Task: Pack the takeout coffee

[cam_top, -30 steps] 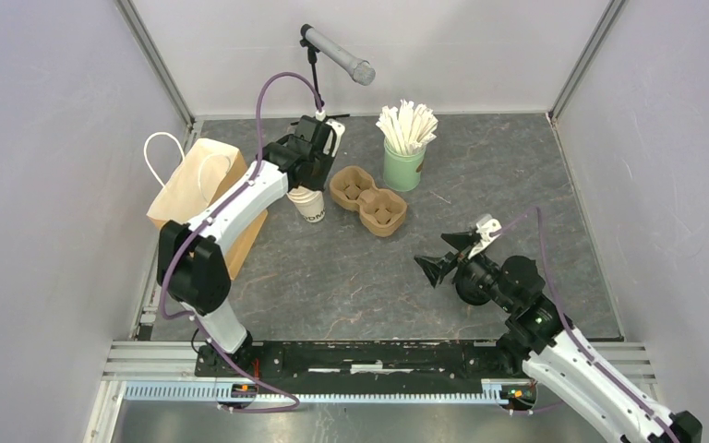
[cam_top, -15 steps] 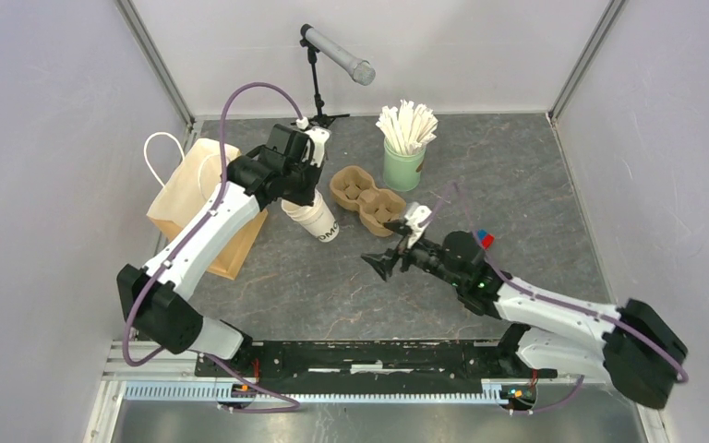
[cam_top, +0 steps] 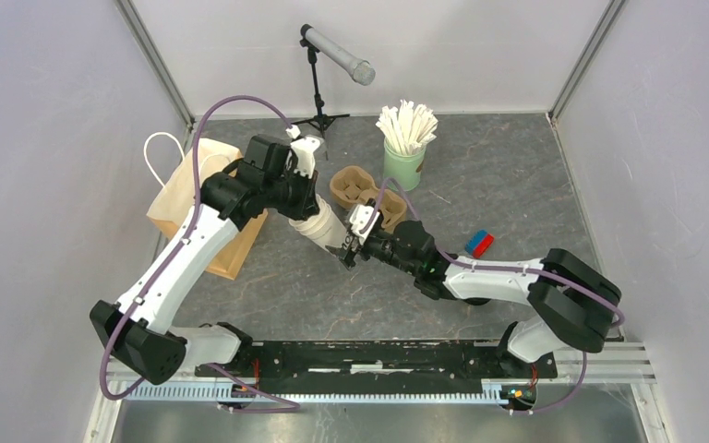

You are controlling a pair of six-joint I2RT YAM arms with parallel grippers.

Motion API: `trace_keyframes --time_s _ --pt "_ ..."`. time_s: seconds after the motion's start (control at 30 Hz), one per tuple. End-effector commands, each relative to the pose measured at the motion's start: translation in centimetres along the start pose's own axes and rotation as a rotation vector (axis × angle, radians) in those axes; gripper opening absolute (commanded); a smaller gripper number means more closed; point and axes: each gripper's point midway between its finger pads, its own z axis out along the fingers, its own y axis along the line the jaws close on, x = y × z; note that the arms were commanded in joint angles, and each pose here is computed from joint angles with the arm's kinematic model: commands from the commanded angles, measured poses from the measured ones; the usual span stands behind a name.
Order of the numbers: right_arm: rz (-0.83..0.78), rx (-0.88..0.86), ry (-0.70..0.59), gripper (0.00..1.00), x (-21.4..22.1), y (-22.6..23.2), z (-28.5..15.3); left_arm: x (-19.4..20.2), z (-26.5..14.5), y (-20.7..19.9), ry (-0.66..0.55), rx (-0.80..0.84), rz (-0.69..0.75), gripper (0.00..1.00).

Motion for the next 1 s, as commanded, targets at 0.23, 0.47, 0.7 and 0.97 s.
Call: trace_keyframes --time_s 0.23,0.47,0.7,0.97 --pt "-0.063 -0.039 -0.103 0.98 -1.0 0.8 1.8 -0.9 -2.0 -4.0 -0.042 0.189 -0.063 0.02" --pt "-0.077 -0.054 -0.102 0.83 0.2 1.3 1.0 -1.7 -3.2 -4.3 -0.069 0.197 -0.065 0.02" --pt "-0.094 -0.076 -0.115 0.8 1.1 1.9 0.3 -2.4 -4.5 -2.9 -0.097 0.103 -0.024 0.02" --pt "-0.086 -0.072 -0.11 0.75 1.9 2.0 -0.1 -4.1 -6.6 -2.8 -0.16 0.077 0.007 0.02"
